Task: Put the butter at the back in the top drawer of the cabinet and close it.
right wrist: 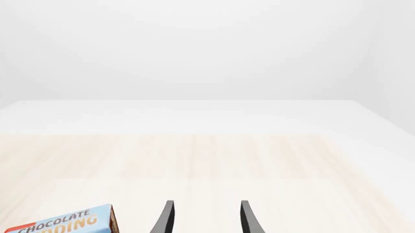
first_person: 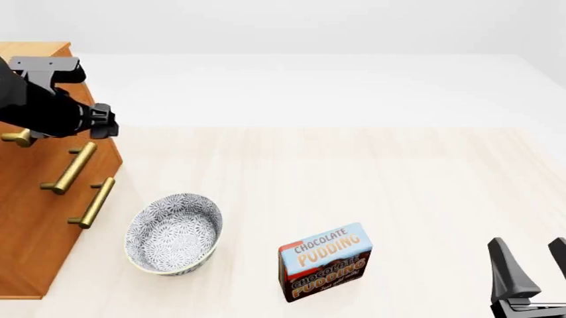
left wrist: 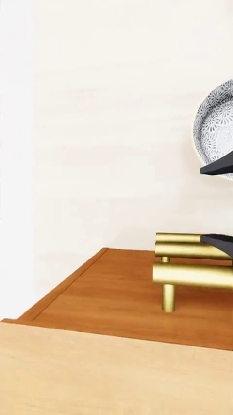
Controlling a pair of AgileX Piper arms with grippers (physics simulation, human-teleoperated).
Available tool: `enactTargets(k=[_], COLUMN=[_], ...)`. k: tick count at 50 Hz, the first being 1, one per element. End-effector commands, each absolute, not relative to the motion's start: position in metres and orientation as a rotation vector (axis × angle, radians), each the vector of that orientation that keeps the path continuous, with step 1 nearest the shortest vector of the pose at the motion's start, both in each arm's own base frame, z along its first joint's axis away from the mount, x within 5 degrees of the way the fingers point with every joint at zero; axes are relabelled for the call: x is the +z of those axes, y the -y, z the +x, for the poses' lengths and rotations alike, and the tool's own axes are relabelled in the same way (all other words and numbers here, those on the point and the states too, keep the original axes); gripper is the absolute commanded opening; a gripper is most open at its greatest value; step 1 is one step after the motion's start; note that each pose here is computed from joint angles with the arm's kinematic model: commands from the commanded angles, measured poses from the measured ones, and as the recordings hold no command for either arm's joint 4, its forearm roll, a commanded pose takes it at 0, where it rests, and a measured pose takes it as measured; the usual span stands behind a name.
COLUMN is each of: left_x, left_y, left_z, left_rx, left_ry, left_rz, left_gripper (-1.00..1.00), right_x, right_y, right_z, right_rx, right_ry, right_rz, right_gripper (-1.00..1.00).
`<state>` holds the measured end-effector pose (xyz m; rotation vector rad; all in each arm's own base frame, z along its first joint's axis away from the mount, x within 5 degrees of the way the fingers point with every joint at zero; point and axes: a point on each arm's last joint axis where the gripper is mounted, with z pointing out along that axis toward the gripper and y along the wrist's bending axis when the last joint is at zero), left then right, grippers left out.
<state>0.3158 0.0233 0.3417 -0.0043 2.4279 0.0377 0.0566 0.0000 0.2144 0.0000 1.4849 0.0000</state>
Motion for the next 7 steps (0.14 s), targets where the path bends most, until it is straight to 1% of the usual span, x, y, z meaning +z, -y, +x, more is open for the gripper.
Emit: enactTargets(k=[1,7], left_x=[0.3455,0.3463], left_y=[-0.0426,-0.0444], left_z=[0.3073,0.3039], left_rx=[0.097,0.102], left_ry=[-2.412,-2.407], left_rz=[-0.077,-0.085], left_gripper=[1.00,1.00], right_x=[0.2144,0.2144], right_y=[0.0000,0.0000], right_z=[0.0566,0.0566], right_rx=[0.000,0.000], right_ry=[-1.485,-1.485], right_rz=[0.000,0.000], right_gripper=[1.00,1.00])
